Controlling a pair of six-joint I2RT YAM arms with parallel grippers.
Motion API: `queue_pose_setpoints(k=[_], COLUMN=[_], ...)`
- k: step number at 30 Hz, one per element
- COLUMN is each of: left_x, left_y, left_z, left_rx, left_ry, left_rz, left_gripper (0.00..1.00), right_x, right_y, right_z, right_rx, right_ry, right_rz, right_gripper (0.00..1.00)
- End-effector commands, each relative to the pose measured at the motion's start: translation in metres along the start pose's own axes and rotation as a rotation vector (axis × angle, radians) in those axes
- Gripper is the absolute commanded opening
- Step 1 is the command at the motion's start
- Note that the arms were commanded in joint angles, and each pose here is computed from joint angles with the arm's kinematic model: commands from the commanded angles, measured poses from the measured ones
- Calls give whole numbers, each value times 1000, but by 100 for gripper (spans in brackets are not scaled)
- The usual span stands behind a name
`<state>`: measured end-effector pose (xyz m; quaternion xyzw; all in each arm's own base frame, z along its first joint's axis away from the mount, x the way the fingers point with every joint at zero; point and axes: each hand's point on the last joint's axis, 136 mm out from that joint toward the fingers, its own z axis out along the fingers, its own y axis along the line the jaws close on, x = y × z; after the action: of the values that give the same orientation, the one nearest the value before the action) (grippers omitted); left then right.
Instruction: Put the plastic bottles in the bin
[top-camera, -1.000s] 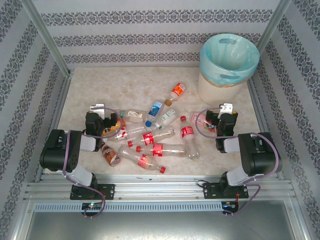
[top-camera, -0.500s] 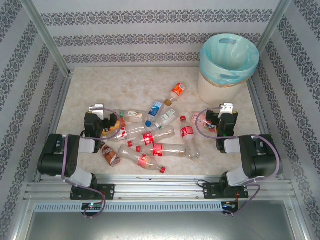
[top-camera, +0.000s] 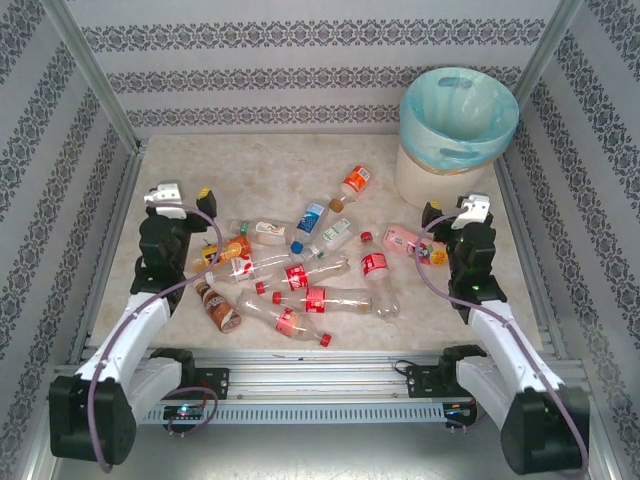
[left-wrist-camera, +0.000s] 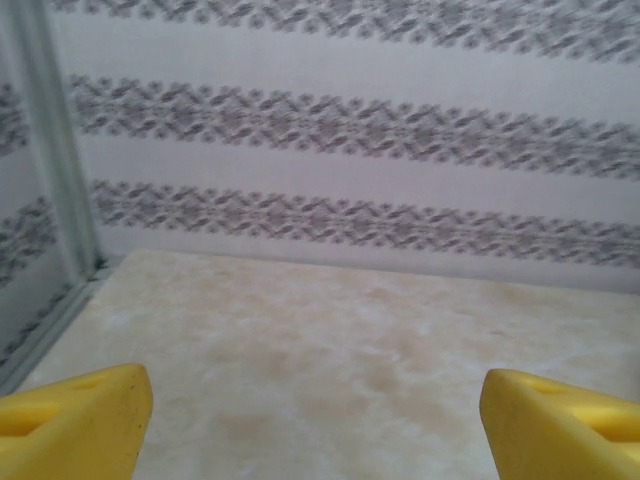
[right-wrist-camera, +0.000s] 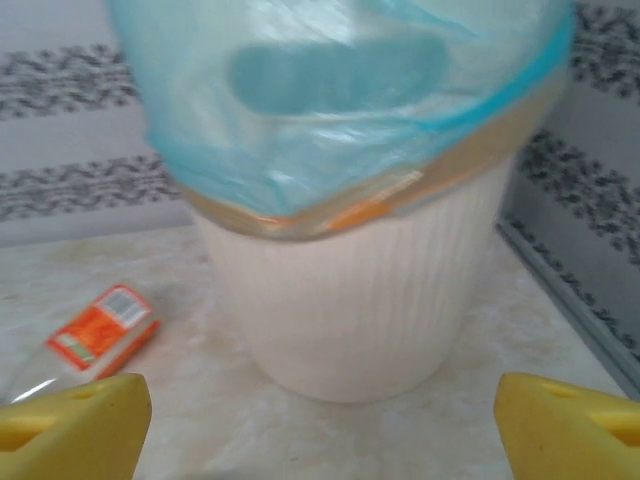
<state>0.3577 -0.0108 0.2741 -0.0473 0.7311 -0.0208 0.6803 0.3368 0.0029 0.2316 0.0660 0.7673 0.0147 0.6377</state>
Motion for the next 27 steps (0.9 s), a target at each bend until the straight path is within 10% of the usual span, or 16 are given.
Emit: queue_pose_setpoints(k=[1, 7, 14, 19, 27], left_x=[28, 56, 93, 126, 177], left_y=[-50, -150, -201, -194, -167], left_z=[-13, -48, -132, -200, -216], left_rx=[156, 449, 800, 1105, 1261], left_ry=[199, 382, 540, 567, 585], left_rz=[23, 241, 593, 1058, 1326], left_gripper=[85, 83, 82, 82, 70], right_x=[32, 36, 25, 14, -14], right_y=[28, 74, 129, 138, 139], right_z=[-16, -41, -65, -67, -79], right_rx=[-131, -283, -463, -475, -498], right_ry=[259, 482, 433, 372, 234], right_rz=[44, 84, -64, -100, -108], right_gripper=[87, 79, 77, 74, 73])
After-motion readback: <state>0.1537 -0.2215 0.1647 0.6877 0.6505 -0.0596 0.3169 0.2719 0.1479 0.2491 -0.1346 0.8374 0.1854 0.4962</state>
